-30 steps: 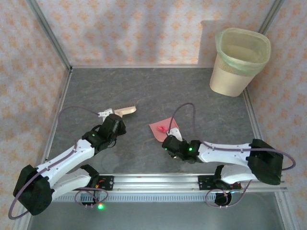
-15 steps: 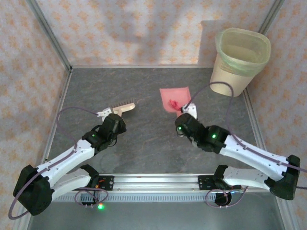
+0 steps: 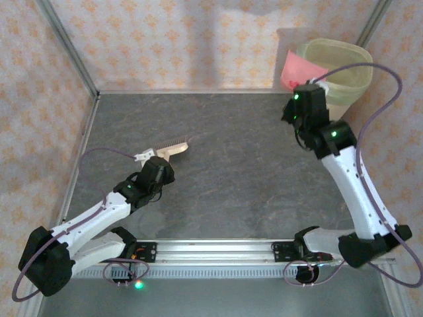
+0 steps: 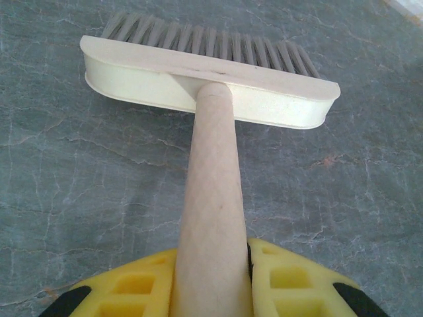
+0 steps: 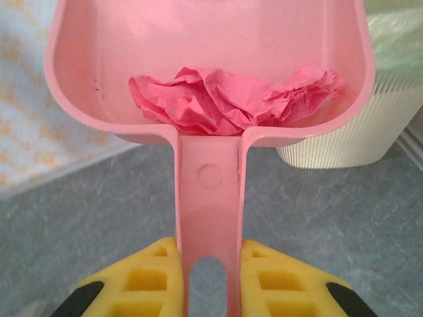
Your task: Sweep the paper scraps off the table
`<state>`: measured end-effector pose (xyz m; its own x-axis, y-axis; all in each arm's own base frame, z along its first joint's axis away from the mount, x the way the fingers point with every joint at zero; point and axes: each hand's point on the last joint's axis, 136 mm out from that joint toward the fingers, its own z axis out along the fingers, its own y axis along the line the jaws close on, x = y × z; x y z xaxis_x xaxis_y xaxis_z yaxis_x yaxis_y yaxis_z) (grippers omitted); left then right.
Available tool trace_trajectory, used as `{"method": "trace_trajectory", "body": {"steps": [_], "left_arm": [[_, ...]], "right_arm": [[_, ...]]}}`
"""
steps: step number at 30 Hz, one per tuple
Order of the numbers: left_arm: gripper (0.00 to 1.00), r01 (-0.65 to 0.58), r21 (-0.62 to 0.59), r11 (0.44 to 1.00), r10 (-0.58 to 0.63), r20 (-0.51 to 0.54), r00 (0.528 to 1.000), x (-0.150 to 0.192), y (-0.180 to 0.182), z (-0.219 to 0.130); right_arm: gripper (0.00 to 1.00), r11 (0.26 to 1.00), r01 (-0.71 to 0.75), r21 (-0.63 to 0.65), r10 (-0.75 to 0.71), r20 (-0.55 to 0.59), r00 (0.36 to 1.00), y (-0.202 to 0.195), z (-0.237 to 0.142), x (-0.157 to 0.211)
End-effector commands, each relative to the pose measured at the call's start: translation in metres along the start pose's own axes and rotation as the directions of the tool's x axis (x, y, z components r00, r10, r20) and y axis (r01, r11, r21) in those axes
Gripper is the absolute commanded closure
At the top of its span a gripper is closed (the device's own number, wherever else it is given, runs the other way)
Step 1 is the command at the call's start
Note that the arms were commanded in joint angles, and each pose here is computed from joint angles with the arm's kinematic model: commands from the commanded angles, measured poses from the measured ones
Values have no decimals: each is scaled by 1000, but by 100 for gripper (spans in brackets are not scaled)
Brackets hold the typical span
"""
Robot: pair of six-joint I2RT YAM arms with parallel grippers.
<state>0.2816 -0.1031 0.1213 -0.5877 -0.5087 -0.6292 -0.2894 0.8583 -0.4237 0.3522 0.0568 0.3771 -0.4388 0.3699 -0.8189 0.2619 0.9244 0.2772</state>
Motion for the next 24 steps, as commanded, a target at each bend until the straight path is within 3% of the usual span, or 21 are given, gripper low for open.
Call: {"method": "trace_trajectory", "body": {"steps": [1,7,12,24], "left_arm": [[100,23,22,999,-24,52,998,-13,-5,-6],[100,22,30,999,-23,45,999,-12,-7,-6],[100,19,34,999,-20,32,999,-10,-8,-5],[100,12,34,999,-13,29,999,-10,-9,-4]], "right_arm": [[100,997,-80,-15,80,-35,996,-4,8,-23],[100,935,-344,-82,342,-37,939,-18,35,-76],[100,876,-473,-99,469,-59,881,-32,59,-108],[100,715,-682,-157,646,-224,729,-28,104,-135]]}}
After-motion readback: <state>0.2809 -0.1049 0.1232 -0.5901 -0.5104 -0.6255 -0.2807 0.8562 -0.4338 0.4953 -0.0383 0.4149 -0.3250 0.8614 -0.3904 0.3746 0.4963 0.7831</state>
